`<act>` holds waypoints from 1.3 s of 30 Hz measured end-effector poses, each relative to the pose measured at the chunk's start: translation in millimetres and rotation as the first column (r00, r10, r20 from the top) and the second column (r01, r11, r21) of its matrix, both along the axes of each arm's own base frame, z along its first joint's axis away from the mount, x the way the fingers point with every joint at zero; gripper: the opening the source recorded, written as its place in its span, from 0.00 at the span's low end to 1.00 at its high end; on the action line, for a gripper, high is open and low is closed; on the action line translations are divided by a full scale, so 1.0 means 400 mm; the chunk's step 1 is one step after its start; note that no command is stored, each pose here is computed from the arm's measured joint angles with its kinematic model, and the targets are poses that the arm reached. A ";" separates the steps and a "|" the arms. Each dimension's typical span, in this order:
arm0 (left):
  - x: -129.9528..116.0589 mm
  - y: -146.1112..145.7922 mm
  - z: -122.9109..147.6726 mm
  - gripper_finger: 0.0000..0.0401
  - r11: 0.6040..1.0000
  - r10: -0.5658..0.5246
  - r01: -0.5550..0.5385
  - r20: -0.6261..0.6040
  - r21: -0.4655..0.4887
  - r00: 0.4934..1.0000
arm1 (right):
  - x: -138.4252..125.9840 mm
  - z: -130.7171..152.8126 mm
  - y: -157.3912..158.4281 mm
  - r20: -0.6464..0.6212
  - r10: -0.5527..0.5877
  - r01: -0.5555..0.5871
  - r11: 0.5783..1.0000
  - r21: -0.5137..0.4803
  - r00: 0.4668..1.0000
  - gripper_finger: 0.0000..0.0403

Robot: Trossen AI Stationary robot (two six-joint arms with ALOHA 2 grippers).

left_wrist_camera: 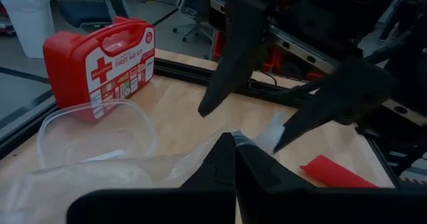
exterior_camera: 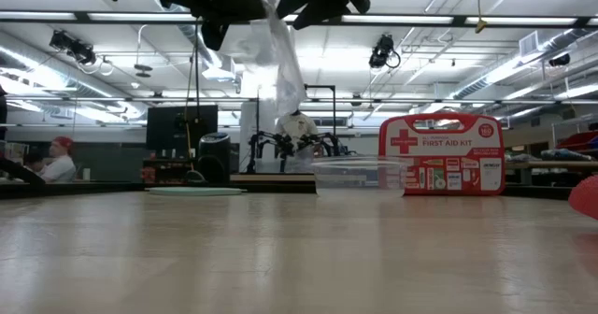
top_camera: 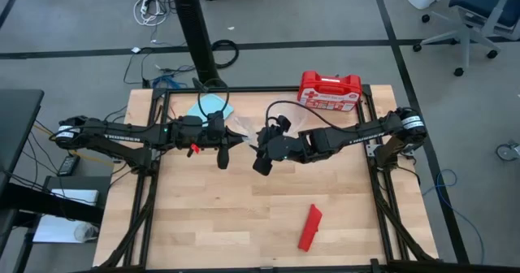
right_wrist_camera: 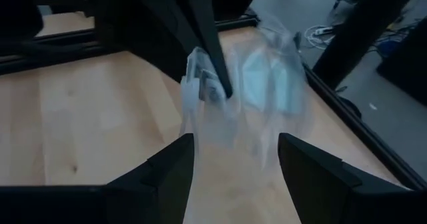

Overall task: Roll bandage
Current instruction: Open the transparent zip bag

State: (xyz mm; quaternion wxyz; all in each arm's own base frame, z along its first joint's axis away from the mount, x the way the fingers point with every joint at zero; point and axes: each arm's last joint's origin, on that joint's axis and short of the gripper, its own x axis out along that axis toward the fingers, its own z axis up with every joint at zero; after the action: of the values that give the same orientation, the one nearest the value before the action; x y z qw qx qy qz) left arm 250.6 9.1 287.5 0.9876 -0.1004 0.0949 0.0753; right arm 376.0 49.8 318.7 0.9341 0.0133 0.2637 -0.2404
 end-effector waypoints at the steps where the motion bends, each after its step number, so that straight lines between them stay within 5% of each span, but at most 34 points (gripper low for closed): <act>1: 0.000 0.000 0.000 0.00 1.000 0.000 0.000 0.000 0.000 1.000 | 0.000 0.000 0.000 -0.001 0.001 -0.001 1.000 0.000 1.000 0.53; 18: -0.001 0.004 0.001 0.00 0.997 0.064 -0.064 0.008 -0.038 0.998 | 0.010 -0.009 0.002 0.022 -0.075 0.076 0.995 -0.060 0.997 0.53; 21: -0.001 0.004 0.001 0.00 0.997 0.066 -0.065 0.008 -0.042 0.998 | 0.027 -0.015 0.009 0.040 -0.007 0.008 1.000 -0.017 0.999 0.53; 35: -0.002 0.000 -0.004 0.00 0.997 0.066 -0.066 -0.011 -0.047 0.998 | 0.035 -0.044 0.002 0.010 -0.152 0.152 0.974 -0.167 0.988 0.47; 39: -0.003 0.000 -0.005 0.00 0.997 0.066 -0.066 -0.017 -0.047 0.998 | 0.043 -0.033 0.020 0.039 -0.077 0.082 0.984 -0.160 0.996 0.46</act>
State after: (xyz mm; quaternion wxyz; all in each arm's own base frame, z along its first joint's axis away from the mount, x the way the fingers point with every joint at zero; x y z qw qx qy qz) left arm 249.6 9.1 285.4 0.9811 -0.1264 0.1007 0.1063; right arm 393.3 58.0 305.6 0.9259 -0.0482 0.2274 -0.2977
